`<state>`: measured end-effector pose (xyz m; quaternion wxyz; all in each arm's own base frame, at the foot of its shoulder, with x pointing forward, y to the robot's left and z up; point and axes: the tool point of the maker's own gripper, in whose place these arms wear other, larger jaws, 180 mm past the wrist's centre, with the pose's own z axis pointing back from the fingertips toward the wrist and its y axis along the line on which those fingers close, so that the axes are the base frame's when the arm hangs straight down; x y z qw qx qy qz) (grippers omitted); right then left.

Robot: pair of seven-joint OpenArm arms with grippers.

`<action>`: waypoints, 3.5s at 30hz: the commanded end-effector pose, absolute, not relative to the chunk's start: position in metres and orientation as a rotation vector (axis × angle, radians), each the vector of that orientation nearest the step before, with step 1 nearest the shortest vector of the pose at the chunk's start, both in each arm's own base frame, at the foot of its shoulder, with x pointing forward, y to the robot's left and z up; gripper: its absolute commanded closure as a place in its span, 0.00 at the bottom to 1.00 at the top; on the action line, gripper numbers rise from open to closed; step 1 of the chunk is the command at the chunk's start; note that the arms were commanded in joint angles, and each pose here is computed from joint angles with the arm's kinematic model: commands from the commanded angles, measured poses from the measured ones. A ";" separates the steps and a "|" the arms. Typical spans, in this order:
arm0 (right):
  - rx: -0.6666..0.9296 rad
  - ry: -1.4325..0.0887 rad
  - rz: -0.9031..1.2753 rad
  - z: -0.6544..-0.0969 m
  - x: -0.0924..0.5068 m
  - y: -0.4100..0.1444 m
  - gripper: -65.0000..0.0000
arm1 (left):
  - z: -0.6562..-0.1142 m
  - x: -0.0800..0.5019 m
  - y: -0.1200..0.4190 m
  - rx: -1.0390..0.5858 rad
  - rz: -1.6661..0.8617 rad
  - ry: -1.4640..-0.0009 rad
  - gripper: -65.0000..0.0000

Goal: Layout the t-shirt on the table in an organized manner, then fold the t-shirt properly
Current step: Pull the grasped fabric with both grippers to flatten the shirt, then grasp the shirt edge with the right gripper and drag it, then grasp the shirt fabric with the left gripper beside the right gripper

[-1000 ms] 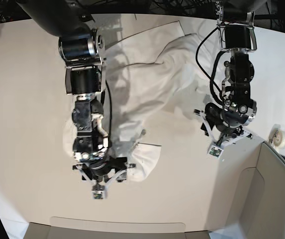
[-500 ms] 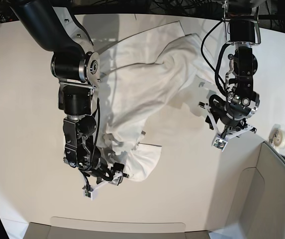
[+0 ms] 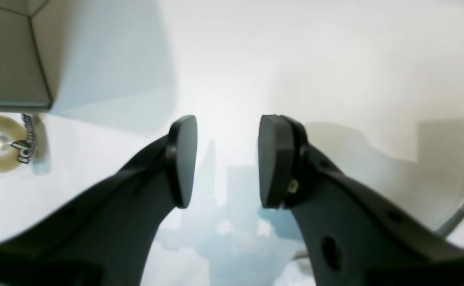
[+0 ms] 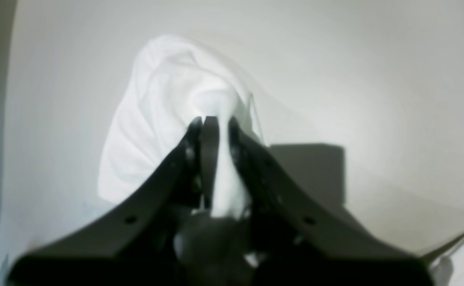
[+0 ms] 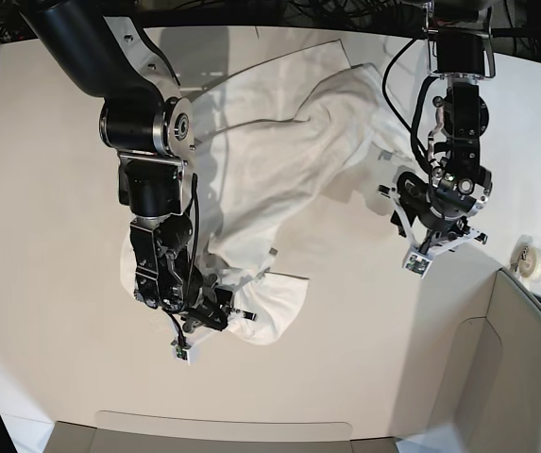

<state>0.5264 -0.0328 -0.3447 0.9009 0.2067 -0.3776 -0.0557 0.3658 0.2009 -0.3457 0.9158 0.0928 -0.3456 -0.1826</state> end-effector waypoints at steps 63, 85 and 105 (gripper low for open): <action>-0.057 -0.685 0.360 -0.371 0.225 -0.143 1.00 | -0.334 0.242 0.082 -0.552 -0.504 -0.559 0.68; 0.147 -0.670 0.633 -0.374 0.193 -0.044 1.00 | -0.370 0.307 0.058 -0.600 -0.314 -0.488 0.72; 0.054 -0.843 0.357 -0.334 0.263 -0.088 1.00 | -0.305 0.340 0.190 -0.301 -0.273 -0.747 0.75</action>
